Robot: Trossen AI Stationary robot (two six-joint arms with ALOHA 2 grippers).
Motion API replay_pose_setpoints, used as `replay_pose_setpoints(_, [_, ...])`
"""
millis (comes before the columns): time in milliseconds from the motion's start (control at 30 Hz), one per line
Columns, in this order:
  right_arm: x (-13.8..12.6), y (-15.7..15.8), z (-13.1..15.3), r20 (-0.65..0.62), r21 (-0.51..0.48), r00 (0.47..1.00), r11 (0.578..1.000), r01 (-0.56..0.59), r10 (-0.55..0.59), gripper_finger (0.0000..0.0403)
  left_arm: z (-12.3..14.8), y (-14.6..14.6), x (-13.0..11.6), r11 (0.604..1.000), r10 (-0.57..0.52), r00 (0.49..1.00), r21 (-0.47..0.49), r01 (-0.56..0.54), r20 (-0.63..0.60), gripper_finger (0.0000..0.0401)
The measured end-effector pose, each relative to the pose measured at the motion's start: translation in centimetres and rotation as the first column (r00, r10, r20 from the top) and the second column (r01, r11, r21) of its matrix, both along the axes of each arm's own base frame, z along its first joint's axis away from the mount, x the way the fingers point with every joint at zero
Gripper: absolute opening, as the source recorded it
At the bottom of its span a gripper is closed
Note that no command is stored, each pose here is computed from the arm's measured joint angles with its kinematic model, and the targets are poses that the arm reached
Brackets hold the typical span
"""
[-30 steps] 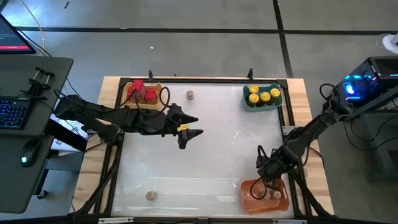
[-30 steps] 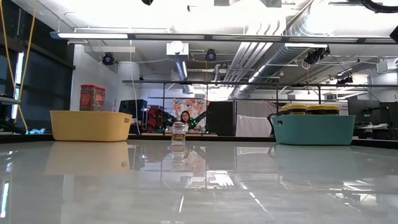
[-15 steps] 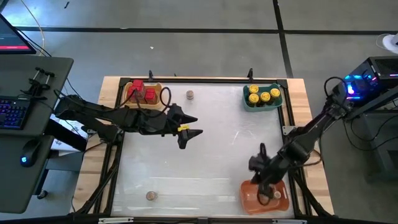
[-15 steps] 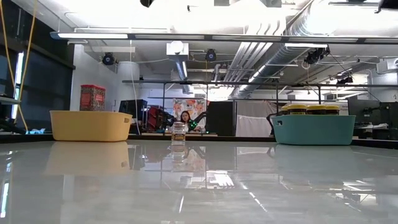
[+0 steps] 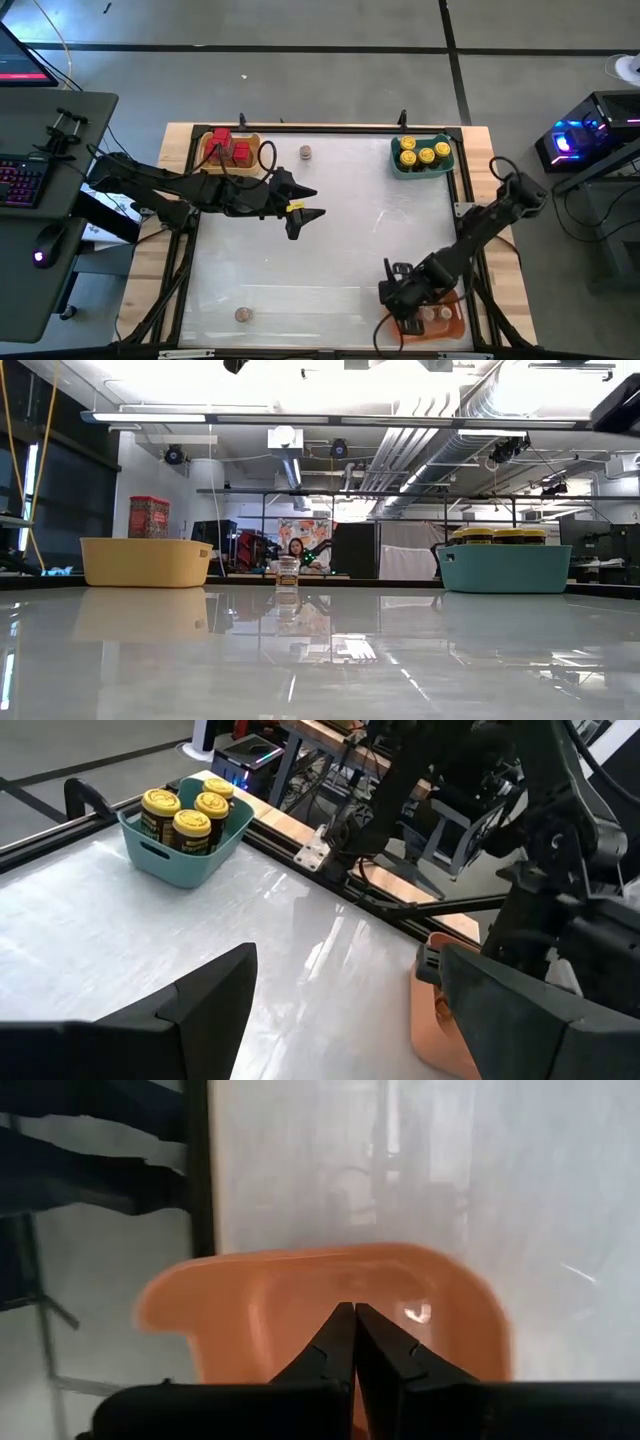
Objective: Sort spices by type
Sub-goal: Adjust the orange bin
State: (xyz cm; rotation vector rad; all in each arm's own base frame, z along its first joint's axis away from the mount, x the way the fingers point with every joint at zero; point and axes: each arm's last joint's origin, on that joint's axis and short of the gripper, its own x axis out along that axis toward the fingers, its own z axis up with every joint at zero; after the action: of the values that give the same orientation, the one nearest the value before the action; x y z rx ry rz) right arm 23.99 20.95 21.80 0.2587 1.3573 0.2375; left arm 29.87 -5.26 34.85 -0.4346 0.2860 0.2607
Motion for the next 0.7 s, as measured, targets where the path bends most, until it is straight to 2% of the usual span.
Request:
replay_pose_setpoints(267, [0.7, -1.7, -0.6, -0.011, -0.117, 1.000, 0.993, 0.013, -0.014, 0.0000, 0.0, 0.0, 0.0, 1.000, -0.005, 1.000, 0.016, 0.005, -0.006, 0.0301])
replay_pose_setpoints(700, [2.3, -4.1, -0.6, 0.018, -0.158, 1.000, 0.987, -0.006, 0.009, 0.0000, -0.2, 0.0, -0.1, 1.000, -0.005, 1.000, 0.019, 0.005, -0.025, 0.0301])
